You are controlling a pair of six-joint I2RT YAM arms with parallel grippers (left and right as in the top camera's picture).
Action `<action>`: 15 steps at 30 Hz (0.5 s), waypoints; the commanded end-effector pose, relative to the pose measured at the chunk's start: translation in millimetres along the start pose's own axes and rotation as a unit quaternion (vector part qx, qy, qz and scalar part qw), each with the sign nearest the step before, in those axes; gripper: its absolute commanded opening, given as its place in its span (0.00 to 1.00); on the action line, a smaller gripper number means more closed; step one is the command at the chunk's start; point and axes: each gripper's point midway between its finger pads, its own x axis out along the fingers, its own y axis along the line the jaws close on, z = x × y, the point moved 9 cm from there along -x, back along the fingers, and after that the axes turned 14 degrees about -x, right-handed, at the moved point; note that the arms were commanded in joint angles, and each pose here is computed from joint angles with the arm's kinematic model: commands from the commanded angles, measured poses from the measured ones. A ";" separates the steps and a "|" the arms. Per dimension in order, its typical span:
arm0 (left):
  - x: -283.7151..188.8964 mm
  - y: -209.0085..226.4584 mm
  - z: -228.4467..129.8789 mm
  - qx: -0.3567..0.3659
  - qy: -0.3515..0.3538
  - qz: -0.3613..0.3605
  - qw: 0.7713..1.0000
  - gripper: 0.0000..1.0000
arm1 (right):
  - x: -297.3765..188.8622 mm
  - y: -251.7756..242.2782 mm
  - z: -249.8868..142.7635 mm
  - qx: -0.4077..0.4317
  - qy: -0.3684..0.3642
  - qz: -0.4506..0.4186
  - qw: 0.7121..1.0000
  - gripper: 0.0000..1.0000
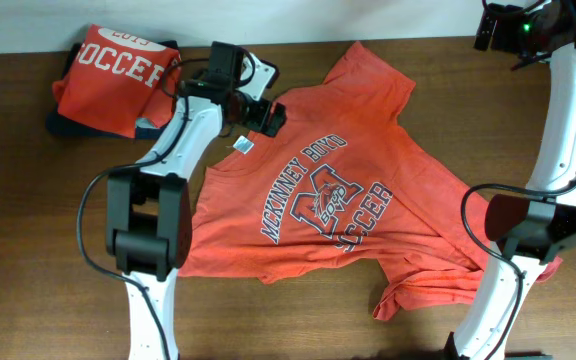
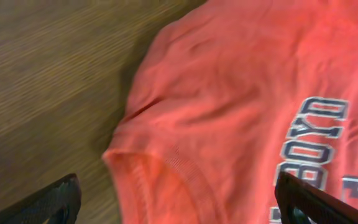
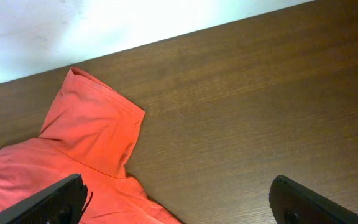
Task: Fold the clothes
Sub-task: 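Grasp the t-shirt's upper left shoulder with the left gripper and pull left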
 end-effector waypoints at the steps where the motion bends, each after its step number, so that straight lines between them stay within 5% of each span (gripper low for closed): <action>1: 3.9 -12.4 10.3 0.026 -0.027 -0.044 0.998 0.90 | 4.3 -2.2 -1.7 0.004 0.006 -0.002 1.000 0.99; 3: 8.8 -14.4 12.1 0.032 -0.036 -0.044 0.998 0.71 | 4.3 -2.2 -1.7 0.004 0.006 -0.002 1.000 0.99; 15: 46.4 -0.6 -0.7 0.039 -0.027 0.077 0.996 0.56 | 4.3 -2.2 -1.7 0.004 0.006 -0.002 1.000 0.99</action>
